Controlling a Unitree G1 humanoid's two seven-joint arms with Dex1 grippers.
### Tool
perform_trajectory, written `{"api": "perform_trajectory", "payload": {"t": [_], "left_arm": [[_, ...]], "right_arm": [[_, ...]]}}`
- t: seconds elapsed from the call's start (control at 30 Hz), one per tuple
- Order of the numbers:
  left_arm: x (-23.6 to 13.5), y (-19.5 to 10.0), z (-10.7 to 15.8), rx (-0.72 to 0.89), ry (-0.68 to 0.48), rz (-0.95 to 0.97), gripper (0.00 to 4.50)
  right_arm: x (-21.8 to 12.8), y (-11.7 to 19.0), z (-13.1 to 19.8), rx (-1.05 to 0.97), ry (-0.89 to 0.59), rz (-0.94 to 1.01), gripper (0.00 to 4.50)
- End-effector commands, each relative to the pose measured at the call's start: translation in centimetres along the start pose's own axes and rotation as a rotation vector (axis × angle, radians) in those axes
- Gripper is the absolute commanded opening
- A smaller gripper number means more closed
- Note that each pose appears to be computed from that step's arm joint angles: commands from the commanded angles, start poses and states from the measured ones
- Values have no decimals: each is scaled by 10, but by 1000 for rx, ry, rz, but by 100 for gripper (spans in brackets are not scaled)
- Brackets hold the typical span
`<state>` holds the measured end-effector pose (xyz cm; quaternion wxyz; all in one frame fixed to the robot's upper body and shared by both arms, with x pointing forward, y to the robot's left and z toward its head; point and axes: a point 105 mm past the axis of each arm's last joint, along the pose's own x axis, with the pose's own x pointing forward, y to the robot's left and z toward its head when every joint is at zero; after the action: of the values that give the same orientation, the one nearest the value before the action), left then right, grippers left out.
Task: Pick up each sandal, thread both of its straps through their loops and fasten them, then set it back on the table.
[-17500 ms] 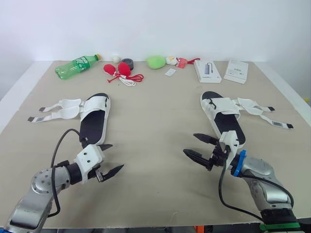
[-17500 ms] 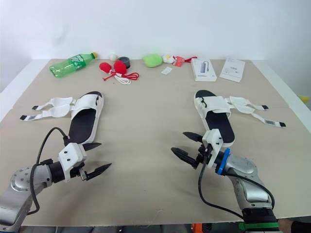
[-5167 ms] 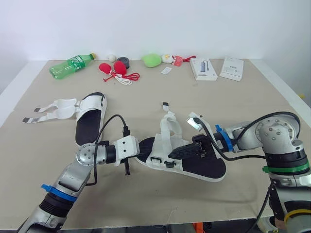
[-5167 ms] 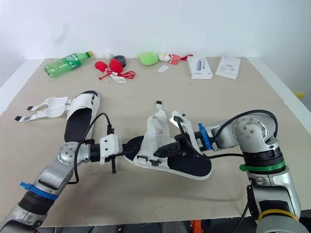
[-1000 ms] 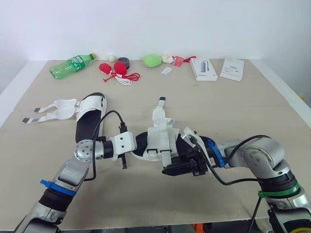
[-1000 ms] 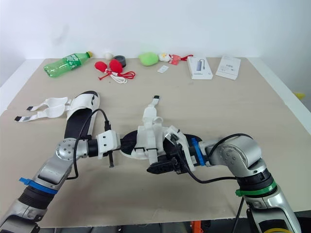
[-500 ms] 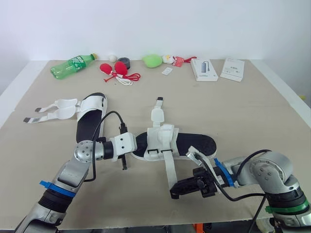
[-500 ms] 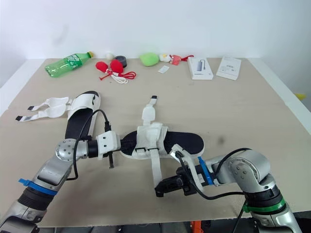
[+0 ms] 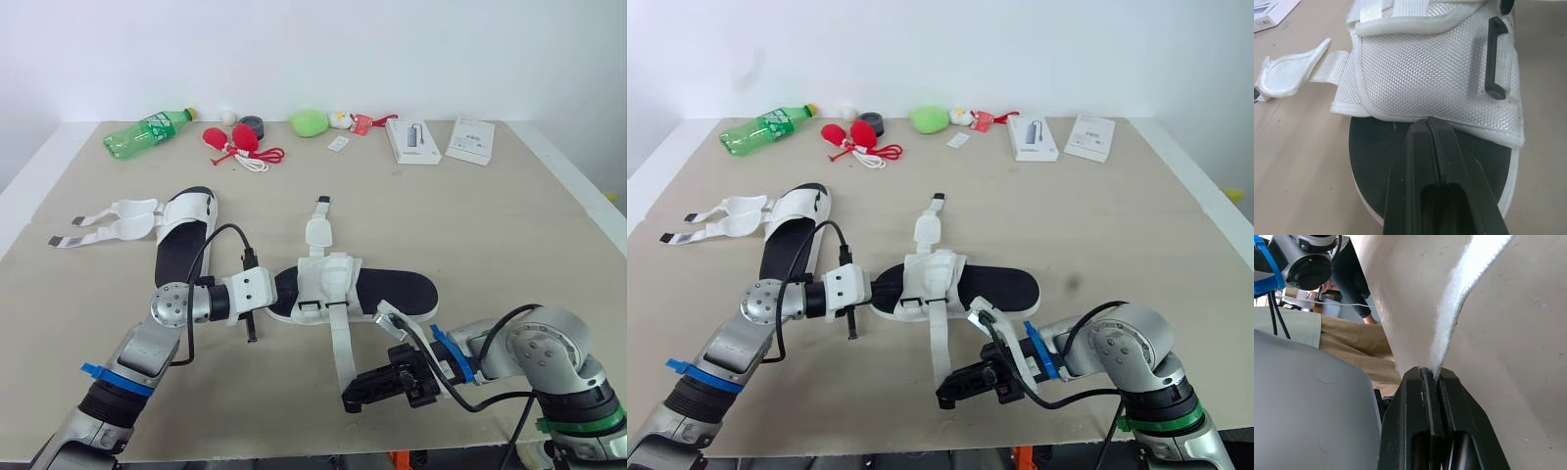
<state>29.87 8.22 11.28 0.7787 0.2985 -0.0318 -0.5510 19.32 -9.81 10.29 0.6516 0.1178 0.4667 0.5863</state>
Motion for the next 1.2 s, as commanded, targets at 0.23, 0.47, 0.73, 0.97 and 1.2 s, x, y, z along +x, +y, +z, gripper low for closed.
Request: {"api": "perform_trajectory", "payload": {"t": [0.23, 0.47, 0.73, 0.97, 1.2], "left_arm": [[5, -11, -9, -22, 32, -45, 0], [5, -12, -10, -25, 34, -44, 0], [6, -13, -11, -24, 33, -47, 0], [7, -14, -11, -21, 28, -54, 0], [7, -17, -11, -21, 25, -61, 0]], "right_arm": [[5, 8, 6, -107, 27, 10, 6], [3, 8, 5, -110, 40, 9, 6], [-29, 25, 6, -367, 115, 37, 305], [-62, 23, 52, -1066, 10, -19, 361], [-54, 17, 57, -1898, -18, -19, 361]]}}
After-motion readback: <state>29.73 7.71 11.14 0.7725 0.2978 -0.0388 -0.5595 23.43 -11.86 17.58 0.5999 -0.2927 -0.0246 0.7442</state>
